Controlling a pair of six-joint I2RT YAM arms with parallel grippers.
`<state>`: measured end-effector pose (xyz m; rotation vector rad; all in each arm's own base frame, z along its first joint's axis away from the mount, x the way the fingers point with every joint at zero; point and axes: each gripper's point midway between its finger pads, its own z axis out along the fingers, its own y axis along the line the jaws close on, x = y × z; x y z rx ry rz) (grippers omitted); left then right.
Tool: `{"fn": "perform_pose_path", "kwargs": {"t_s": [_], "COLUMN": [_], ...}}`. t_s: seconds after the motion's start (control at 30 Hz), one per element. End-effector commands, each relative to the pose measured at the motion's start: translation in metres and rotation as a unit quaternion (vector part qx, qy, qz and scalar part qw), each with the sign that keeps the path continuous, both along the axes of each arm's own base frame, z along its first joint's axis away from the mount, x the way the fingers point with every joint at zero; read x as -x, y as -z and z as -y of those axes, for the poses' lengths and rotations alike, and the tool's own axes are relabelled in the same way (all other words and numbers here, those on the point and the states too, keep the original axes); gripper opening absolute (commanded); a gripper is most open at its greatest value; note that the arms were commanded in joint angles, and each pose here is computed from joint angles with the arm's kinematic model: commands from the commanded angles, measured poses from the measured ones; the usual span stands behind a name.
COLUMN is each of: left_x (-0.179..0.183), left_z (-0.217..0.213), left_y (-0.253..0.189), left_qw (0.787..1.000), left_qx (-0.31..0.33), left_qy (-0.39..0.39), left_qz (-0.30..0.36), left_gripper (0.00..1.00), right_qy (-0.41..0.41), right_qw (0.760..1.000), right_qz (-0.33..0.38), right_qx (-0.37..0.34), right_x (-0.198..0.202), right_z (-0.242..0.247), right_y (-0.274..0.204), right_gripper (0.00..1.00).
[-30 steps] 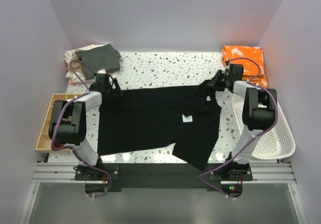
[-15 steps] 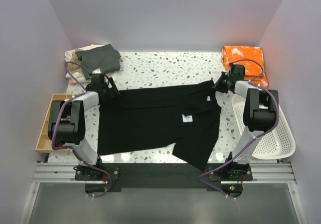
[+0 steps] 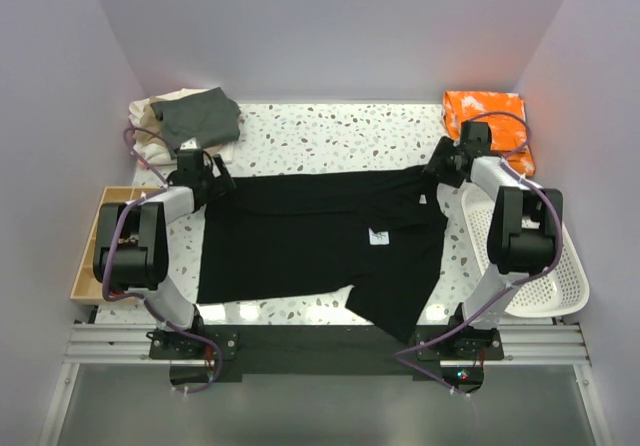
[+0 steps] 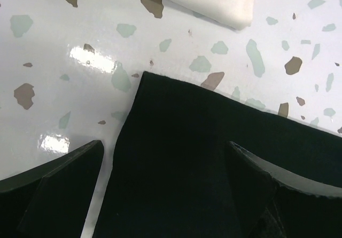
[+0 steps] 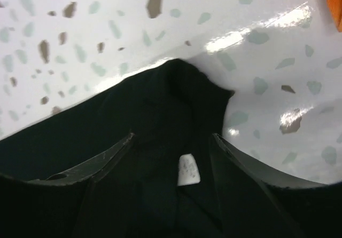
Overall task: Fold and stack the t-shirts
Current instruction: Fold the flattened tshirt in 1/3 of the way
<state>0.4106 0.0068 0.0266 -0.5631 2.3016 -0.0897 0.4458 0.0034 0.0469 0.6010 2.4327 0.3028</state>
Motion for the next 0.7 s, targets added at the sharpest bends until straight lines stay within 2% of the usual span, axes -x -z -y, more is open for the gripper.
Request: {"fn": "perform_pose_path", "kwargs": {"t_s": [0.0,0.03,0.07,0.23,0.43,0.67], "left_x": [-0.012,-0.012,-0.012,-0.003,0.028,0.059], "left_z": [0.009,0.022,0.034,0.097,0.161,0.217], "left_y": [-0.040,-0.052,-0.057,-0.087,-0.087,-0.077], "left_qw": [0.997,0.996,0.995,0.986,0.973,0.952], "left_qx": [0.007,0.005,0.004,0.018,0.058,0.096], "left_qy": [0.015,0.029,0.042,0.114,0.195,0.272], "left_qz": [0.069,0.083,0.090,0.118,0.114,0.100], "left_gripper": [1.00,1.00,1.00,1.00,1.00,1.00], "right_qy": [-0.029,-0.046,-0.046,-0.094,-0.120,-0.151], "right_qw": [0.996,0.995,0.996,0.994,0.992,0.987], "right_qz": [0.079,0.079,0.066,0.051,0.031,0.010], "right_qx": [0.033,0.038,0.046,0.019,-0.038,-0.053], "right_x": [-0.001,0.004,0.012,0.053,0.107,0.145], "right_z": [-0.023,-0.037,-0.040,-0.079,-0.106,-0.139], "right_y": [-0.087,-0.091,-0.090,-0.090,-0.081,-0.066], "right_gripper": [0.61,0.63,0.69,0.69,0.67,0.63]}}
